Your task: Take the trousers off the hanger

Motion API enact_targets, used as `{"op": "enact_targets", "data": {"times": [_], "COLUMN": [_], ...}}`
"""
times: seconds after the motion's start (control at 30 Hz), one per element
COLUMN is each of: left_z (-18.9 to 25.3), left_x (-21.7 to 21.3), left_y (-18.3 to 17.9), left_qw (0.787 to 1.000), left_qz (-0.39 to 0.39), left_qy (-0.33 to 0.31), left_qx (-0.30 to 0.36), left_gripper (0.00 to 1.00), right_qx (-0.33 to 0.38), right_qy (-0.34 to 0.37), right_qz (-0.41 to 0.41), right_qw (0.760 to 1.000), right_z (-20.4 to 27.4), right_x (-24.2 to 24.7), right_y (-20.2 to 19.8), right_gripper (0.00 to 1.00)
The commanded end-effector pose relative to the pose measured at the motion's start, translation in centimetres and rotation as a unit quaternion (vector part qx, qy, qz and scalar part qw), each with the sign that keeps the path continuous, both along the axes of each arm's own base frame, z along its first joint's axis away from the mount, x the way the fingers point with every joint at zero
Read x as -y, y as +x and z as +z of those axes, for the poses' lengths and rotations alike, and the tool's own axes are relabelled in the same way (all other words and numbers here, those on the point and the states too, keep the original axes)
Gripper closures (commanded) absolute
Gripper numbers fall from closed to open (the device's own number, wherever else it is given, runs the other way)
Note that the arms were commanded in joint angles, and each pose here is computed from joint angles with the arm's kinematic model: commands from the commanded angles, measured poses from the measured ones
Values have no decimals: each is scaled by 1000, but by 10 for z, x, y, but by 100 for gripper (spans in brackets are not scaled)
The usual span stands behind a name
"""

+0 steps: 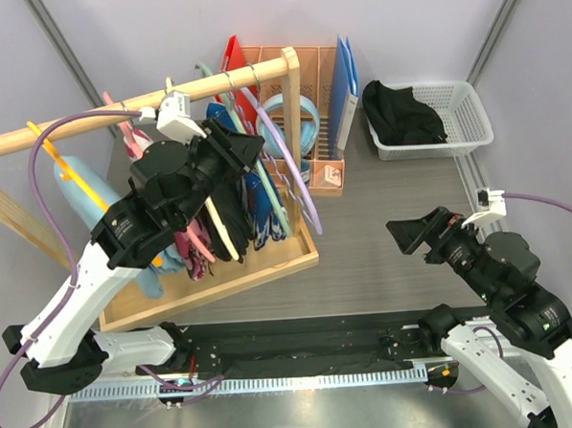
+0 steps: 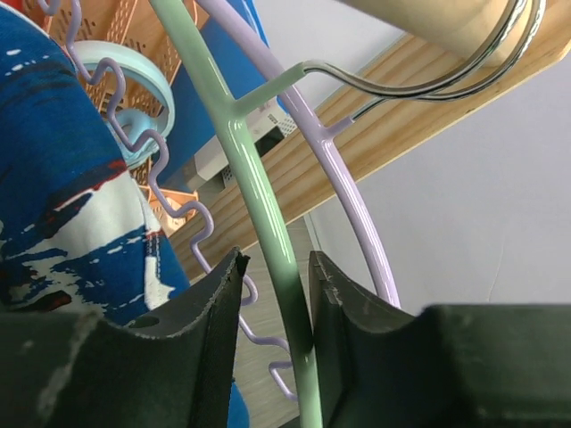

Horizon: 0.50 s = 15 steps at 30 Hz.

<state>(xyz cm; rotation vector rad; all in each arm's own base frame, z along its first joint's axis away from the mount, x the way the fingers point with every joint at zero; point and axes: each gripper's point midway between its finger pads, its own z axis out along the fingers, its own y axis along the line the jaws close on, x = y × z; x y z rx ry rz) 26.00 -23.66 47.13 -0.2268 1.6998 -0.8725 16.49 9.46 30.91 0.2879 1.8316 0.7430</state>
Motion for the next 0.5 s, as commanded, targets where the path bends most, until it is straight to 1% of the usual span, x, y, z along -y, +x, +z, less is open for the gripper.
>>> {"op": "enact_targets", "data": {"times": [0.0,0.07,0.1,0.17,0.2,0.27,0.3,0.47], "left_z": [22,26,30,38,41,51,56,76], "left_x": [-8,-9,-10,-13,-15,-18,-19,-32], "left_y": [3,0,-1,-6,-8,-15,-18,-29], "left_qw": [999,999,998,998,997,996,995,991], "left_qz": [12,6,4,-1,-1,-9,-15,-19], "left_qy": [-38,-40,-43,-47,-50,-60,-62,-67], "left_qx": [30,36,39,47,50,64,70,110], "left_gripper": [68,74,78,85,91,98,100,100], "right_qx": [48,54,57,57,58,55,55,51], "right_qy": [3,5,0,-7,-10,-19,-21,-27], "right_qz": [56,92,111,128,134,138,139,136], "right_qw": [997,994,992,990,989,989,988,989], "right_z": [33,39,40,41,41,40,40,36], "right_x": [-11,-21,-26,-31,-32,-33,-34,-33], "right_y": [-14,-21,-24,-25,-25,-24,-24,-21], "right_gripper": [2,3,3,4,4,4,4,4]}}
